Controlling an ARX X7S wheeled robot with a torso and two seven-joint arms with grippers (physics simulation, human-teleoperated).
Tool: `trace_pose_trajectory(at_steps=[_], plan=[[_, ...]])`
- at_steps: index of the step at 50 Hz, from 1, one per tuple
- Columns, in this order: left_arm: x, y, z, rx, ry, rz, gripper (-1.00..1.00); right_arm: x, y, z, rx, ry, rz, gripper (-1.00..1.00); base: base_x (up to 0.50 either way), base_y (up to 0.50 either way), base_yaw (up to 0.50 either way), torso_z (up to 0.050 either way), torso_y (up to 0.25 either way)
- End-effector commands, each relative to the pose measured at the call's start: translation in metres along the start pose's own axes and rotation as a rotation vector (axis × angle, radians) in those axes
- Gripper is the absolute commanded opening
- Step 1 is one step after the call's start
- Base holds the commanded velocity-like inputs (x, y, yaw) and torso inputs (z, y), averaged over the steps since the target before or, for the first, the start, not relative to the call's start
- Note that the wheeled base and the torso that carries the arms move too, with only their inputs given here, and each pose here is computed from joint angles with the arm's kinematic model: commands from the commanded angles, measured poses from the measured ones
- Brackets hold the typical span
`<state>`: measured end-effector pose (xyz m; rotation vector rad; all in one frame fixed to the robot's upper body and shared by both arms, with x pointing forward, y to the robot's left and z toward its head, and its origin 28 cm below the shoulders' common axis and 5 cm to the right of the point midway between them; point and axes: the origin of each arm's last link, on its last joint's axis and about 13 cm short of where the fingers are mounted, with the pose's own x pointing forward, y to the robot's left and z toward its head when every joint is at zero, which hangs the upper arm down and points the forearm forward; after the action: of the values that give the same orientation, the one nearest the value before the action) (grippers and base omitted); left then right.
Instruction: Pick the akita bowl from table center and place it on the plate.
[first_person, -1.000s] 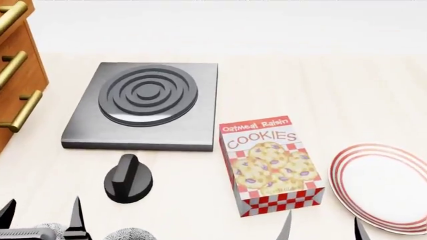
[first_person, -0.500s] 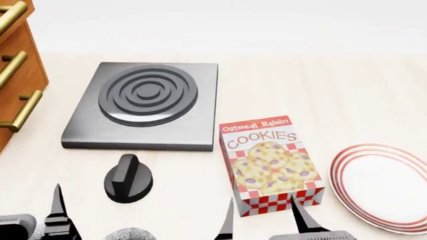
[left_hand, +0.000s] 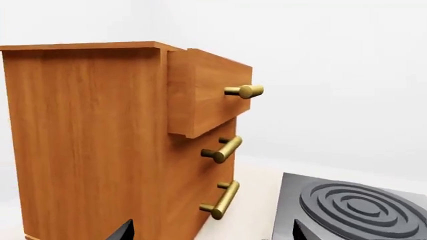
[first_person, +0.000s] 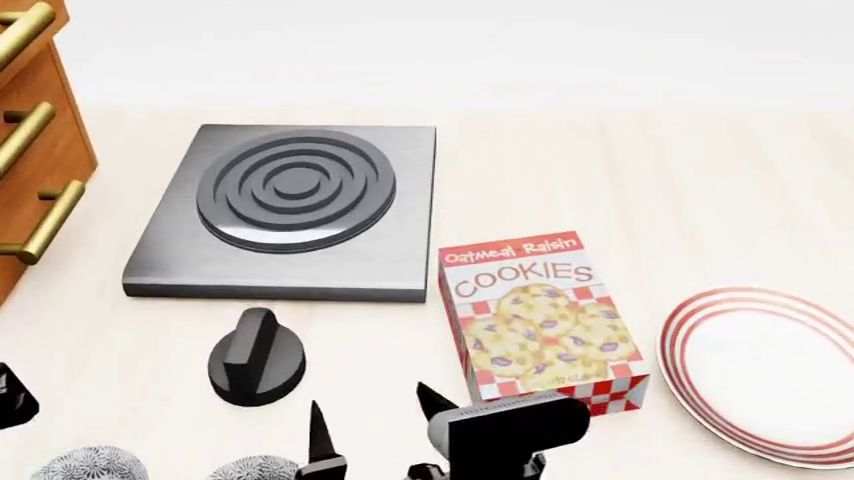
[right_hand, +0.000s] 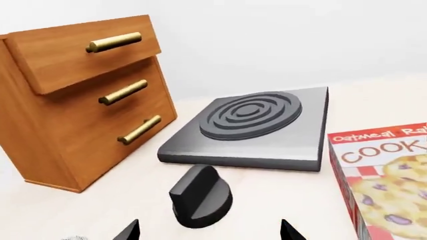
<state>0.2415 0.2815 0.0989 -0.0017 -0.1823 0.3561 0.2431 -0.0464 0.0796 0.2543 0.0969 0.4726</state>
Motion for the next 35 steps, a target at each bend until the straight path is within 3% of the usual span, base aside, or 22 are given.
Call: trace_pose_trajectory(at_steps=[1, 8, 18, 35], plan=[[0.006, 0.01, 0.007, -0.005, -0.024, 0.058, 1.0, 0.009, 0.006, -0.006, 0.099, 0.08, 0.064, 1.0, 0.0, 0.0, 0.0, 0.0, 0.0], [0.005, 0.008, 0.003, -0.006, -0.018, 0.051, 1.0, 0.015, 0.004, 0.002, 0.161, 0.113, 0.044, 1.0, 0.0, 0.0, 0.0, 0.0, 0.0], [0.002, 0.007, 0.002, -0.008, -0.017, 0.045, 1.0, 0.004, 0.006, 0.005, 0.261, 0.27, 0.071, 1.0, 0.0, 0.0, 0.0, 0.0, 0.0], [0.003, 0.004, -0.005, -0.013, -0.015, 0.039, 1.0, 0.0, 0.003, 0.003, 0.235, 0.368, 0.067, 1.0, 0.0, 0.0, 0.0, 0.0, 0.0]])
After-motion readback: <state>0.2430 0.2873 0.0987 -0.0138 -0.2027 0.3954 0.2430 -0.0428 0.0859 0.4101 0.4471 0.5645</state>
